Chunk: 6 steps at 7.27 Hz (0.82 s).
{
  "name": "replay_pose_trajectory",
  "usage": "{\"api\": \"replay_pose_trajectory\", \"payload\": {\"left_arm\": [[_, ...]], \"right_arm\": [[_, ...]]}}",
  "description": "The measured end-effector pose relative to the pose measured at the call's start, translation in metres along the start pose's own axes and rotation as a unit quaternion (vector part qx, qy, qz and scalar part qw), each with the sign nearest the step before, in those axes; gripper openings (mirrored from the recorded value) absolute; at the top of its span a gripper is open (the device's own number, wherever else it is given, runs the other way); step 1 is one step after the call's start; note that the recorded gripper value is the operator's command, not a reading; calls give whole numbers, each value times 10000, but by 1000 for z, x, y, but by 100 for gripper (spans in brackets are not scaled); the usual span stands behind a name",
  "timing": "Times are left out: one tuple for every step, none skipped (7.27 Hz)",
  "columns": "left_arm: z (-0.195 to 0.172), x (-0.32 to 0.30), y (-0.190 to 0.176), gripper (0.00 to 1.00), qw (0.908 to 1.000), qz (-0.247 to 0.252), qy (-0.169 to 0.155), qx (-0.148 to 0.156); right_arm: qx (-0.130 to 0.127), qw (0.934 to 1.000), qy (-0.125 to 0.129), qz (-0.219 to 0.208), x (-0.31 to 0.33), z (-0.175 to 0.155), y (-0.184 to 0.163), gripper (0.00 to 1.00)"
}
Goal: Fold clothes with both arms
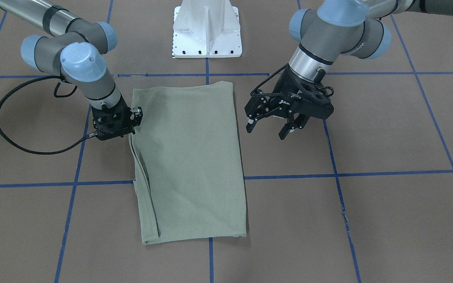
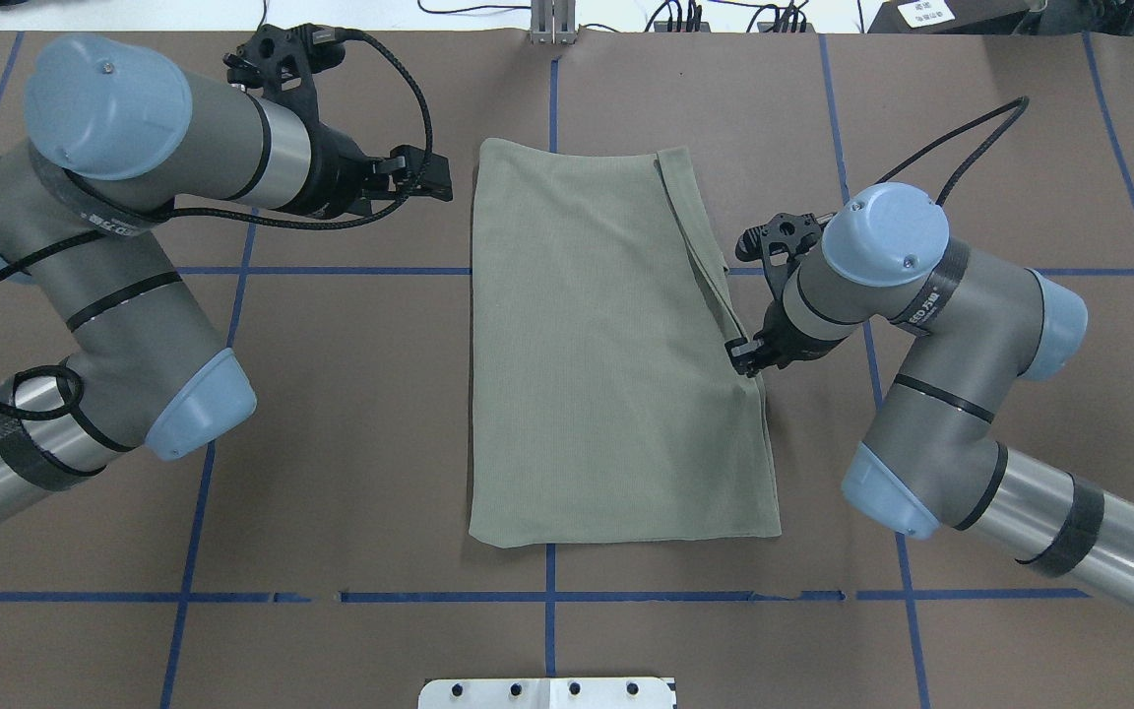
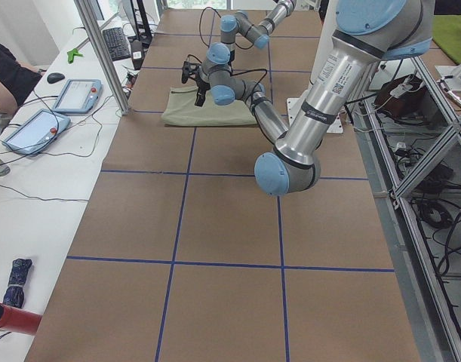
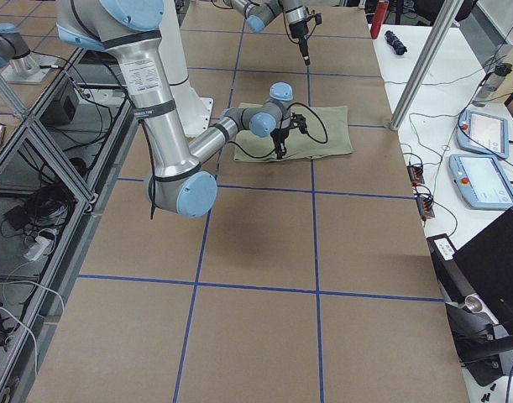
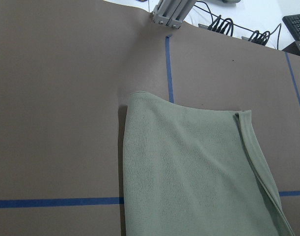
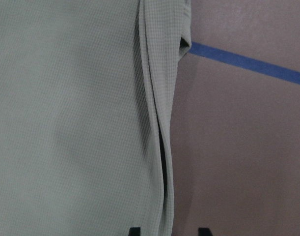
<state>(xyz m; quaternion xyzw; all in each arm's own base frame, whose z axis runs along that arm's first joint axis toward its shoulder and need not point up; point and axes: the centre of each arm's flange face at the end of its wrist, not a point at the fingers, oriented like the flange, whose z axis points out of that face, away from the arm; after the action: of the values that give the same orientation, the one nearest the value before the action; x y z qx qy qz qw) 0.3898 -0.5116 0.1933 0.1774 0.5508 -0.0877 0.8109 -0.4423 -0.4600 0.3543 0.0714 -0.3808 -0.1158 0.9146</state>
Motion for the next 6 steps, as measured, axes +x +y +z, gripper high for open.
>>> {"api": "replay_pose_trajectory", "payload": {"left_arm": [[0,0,0,100,10000,9,-1,0],[0,0,0,100,10000,14,-5,0],[0,-1,0,100,10000,17,-6,-2],[0,-1,0,100,10000,17,-6,-3],[0,-1,0,100,10000,19,-7,0],[0,-1,-1,100,10000,21,-7,2]], "right_arm": [[27,10000,-32,51,5,-6,-7,100],[73,9999,-38,88,6,-10,-21,100],[114,9998,-13,131,0,-10,-44,100],[129,9998,48,160,-9,-4,-71,100],[137,9997,143,140,-13,2,-95,100],[151,9995,267,77,-14,7,-115,100]]}}
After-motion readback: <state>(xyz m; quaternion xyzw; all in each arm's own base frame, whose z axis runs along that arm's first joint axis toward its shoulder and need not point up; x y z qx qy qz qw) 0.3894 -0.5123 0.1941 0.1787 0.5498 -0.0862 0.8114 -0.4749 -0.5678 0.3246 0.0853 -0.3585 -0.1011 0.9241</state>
